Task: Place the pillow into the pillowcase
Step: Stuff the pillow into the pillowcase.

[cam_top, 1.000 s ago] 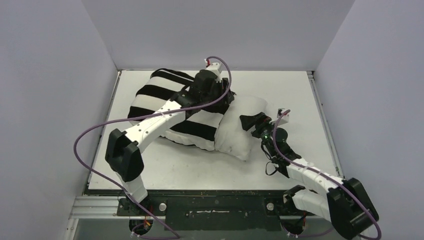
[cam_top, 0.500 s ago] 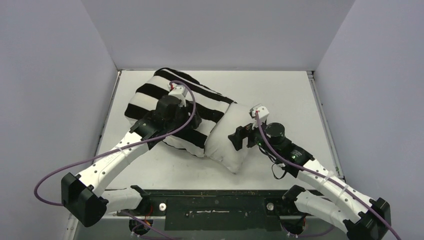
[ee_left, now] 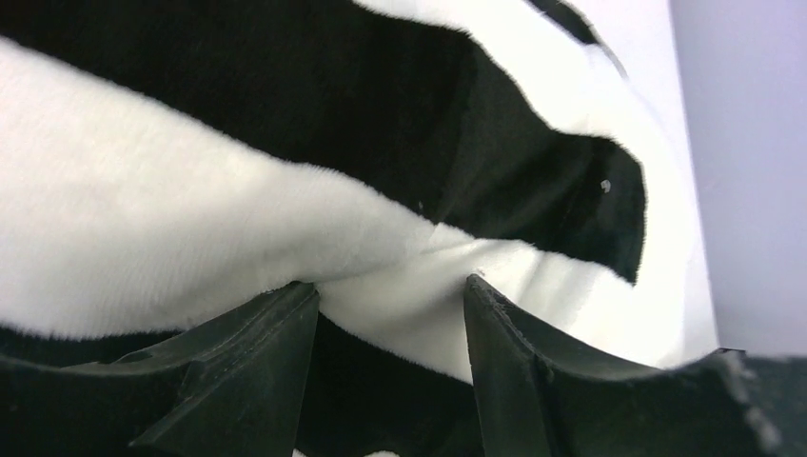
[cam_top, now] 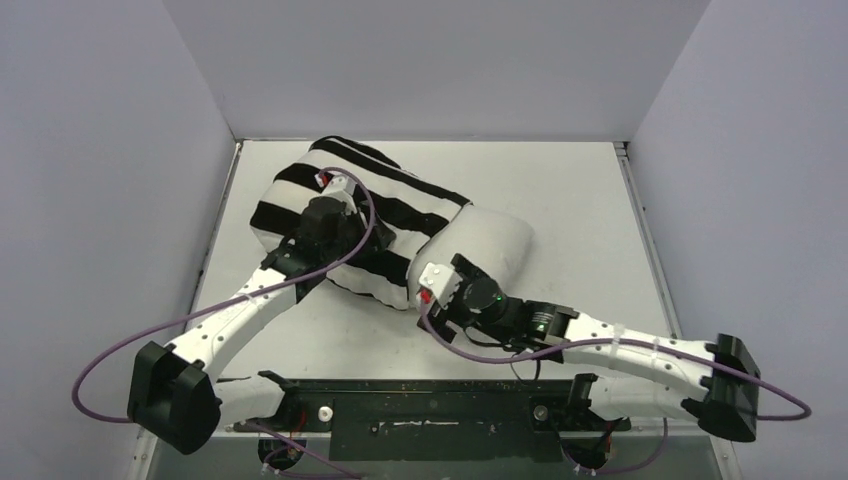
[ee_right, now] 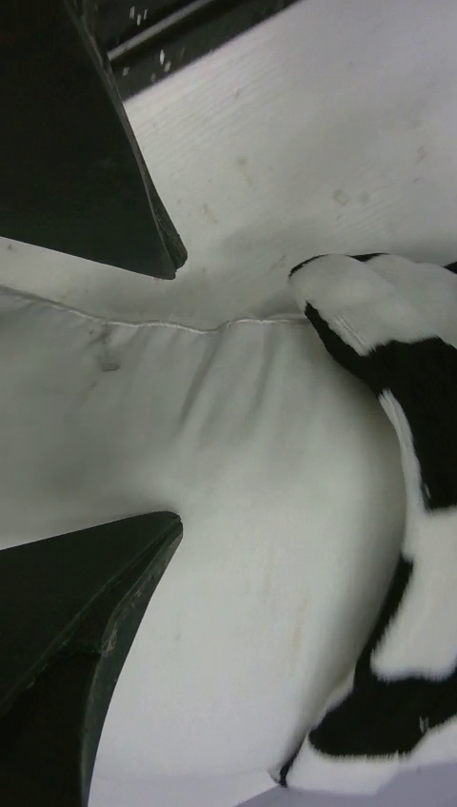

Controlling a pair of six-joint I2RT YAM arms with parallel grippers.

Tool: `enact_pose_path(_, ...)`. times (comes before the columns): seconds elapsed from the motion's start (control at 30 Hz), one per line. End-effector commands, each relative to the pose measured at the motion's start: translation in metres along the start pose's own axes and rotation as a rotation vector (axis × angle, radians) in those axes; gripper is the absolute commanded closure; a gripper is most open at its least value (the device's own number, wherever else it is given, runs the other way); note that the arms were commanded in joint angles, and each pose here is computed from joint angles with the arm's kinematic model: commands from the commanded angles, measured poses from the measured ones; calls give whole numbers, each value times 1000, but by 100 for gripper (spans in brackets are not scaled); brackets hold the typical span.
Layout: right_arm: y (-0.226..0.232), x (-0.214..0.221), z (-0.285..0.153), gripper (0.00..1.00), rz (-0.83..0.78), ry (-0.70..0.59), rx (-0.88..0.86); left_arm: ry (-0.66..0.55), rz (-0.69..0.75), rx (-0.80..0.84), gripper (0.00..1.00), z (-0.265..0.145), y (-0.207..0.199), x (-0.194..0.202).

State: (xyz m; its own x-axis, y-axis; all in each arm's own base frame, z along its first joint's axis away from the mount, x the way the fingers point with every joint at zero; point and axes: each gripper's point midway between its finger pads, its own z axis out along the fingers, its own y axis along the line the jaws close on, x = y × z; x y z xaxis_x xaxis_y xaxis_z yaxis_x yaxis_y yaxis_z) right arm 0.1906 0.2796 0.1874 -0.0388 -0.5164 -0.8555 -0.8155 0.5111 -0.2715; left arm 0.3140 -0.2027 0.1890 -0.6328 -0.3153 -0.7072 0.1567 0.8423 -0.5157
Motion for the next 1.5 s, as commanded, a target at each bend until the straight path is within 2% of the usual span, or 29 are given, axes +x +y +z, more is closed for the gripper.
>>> enact_pose_path(0.0, -19, 32, 33, 0, -251, 128, 181, -105, -40, 219, 46, 8, -62, -55)
enact_pose_path(0.03, -20, 38, 43, 0, -271, 146, 201, -107, -51, 243, 46, 6, -70, -61)
enact_pose_path(0.13, -21, 29, 64, 2, -282, 79, 235, -102, -52, 267, 46, -3, -82, -74)
enact_pose_path(0.17, -24, 29, 71, 9, -275, 65, 243, -97, -38, 247, 46, -8, -81, -78)
enact_pose_path(0.2, -30, 27, 77, 24, -252, 47, 259, -86, -16, 207, 46, -12, -76, -79)
enact_pose_path(0.3, -38, 11, 88, 85, -152, -66, 244, -76, 52, 70, 46, -34, -50, -77)
enact_pose_path(0.33, -40, 4, 89, 98, -109, -110, 243, -73, 58, 34, 46, -42, -40, -71)
enact_pose_path(0.47, -48, -21, 93, 100, 79, -265, 191, -28, 28, 18, 46, -61, -14, -27)
enact_pose_path(0.6, -49, -29, 104, 100, 176, -316, 136, 55, -14, 77, 47, -52, -4, 18)
enact_pose_path(0.8, -45, -37, 113, 100, 310, -389, 62, 49, -26, 90, 39, -23, -2, 32)
enact_pose_path(0.93, -52, -39, 115, 100, 448, -450, 52, 80, -12, 50, 38, 10, 4, 45)
enact_pose_path(0.97, -54, -40, 116, 100, 483, -463, 50, 84, 3, 15, 41, 18, 10, 49)
enact_pose_path(1.0, -56, -42, 116, 100, 507, -480, 45, 92, 14, -8, 53, 24, 14, 52)
enact_pose_path(1.03, -58, -42, 117, 100, 536, -495, 42, 99, 20, -13, 78, 25, 12, 52)
enact_pose_path(1.07, -61, -41, 118, 100, 566, -509, 45, 99, 22, -10, 99, 22, 6, 48)
enact_pose_path(1.13, -74, -32, 122, 100, 673, -521, 95, 61, 51, 23, 100, 2, -23, 31)
enact_pose_path(1.2, -96, -15, 130, 100, 846, -543, 167, 39, 74, 63, 100, -32, -56, 14)
enact_pose_path(1.27, -116, -8, 138, 100, 956, -608, 213, 93, 87, 160, 100, -68, -93, 11)
enact_pose_path(1.37, -131, -1, 152, 100, 1062, -636, 288, 183, 84, 169, 100, -95, -97, 51)
enact_pose_path(1.47, -143, -2, 153, 100, 1140, -681, 335, 250, 30, 192, 100, -95, -86, 96)
